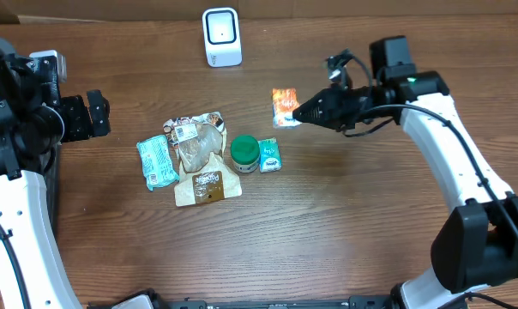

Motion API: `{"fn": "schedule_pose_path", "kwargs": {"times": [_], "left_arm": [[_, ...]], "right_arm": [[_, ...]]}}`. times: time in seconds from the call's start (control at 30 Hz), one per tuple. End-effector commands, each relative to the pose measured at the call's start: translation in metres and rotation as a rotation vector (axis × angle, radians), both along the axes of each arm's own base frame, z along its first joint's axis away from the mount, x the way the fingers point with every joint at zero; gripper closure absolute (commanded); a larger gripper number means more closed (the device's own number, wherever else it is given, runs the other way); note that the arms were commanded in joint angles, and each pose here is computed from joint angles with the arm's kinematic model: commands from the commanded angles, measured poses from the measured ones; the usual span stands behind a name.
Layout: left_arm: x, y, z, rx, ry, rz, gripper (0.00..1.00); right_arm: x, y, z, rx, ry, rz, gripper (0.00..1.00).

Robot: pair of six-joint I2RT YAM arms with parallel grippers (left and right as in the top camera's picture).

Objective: Scan the item barcode
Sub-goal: 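Carry the Kleenex pack with the right gripper to the white scanner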

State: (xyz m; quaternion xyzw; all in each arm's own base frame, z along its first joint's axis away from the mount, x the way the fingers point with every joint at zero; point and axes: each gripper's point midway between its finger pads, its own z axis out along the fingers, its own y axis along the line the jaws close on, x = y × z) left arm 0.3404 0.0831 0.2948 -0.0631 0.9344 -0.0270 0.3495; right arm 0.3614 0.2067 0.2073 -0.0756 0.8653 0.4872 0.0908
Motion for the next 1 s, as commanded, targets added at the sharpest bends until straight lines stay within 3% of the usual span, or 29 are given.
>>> {"fn": "schedule_pose_path", "kwargs": {"times": [0.0,0.17,0.33,0.57,0.97], "left_arm": [[0.001,-0.002,0.004,0.009,-0.013,-0.025,0.00],[0.001,-0.002,0.004,0.009,-0.012,-0.025,0.00],[0.001,-0.002,0.004,0.009,-0.013,-0.025,0.00],[0.001,-0.002,0.004,0.009,-0.013,-0.025,0.00],[0.001,-0.002,0.004,0.009,-0.013,-0.025,0.00]], "right_arm": [[0.041,-0.018,0.009,-0.352,-0.155,-0.180,0.96],[0.080,-0.021,0.058,-0.633,-0.392,-0.323,0.96],[0.127,-0.001,0.087,-0.840,-0.741,-0.369,0.96],[0.178,0.048,0.049,-0.961,-0.941,-0.376,0.96],[0.235,0.131,-0.028,-1.065,-1.403,-0.036,0.96]]}}
